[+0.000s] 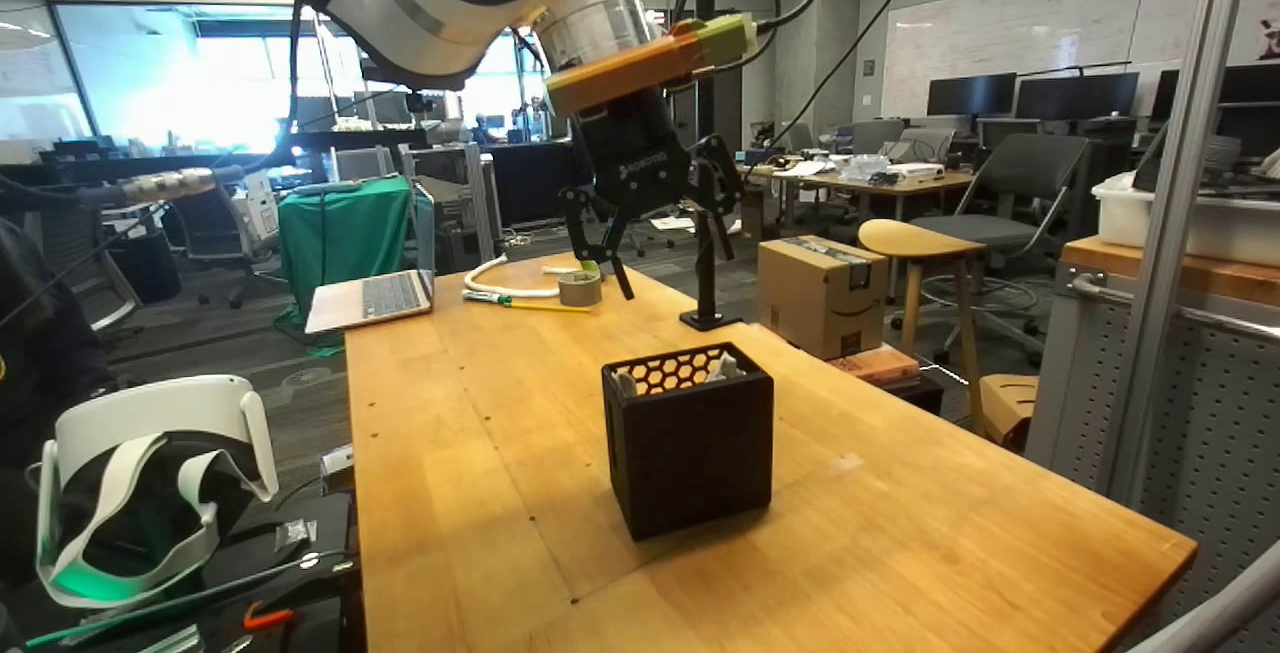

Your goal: Put the towel inside the black object

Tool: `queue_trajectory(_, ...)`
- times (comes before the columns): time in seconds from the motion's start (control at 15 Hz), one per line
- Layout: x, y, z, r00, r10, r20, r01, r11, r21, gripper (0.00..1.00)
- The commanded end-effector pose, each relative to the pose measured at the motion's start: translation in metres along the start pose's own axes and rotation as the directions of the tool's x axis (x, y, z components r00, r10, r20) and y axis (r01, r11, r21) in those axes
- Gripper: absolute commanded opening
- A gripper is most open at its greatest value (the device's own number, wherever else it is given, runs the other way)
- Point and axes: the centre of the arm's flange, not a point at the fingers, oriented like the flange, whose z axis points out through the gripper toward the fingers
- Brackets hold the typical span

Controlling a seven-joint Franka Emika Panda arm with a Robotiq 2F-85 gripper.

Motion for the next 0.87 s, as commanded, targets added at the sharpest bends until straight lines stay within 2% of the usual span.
queue_trajectory(0.0,0.0010,-0.0008,-0.0031,1.000,-0.002,-0.006,0.002,1.000,-0.012,1.00)
queue_trajectory(0.8,0.0025,-0.0034,-0.0045,1.000,-0.006,-0.012,0.006,1.000,-0.023,1.00)
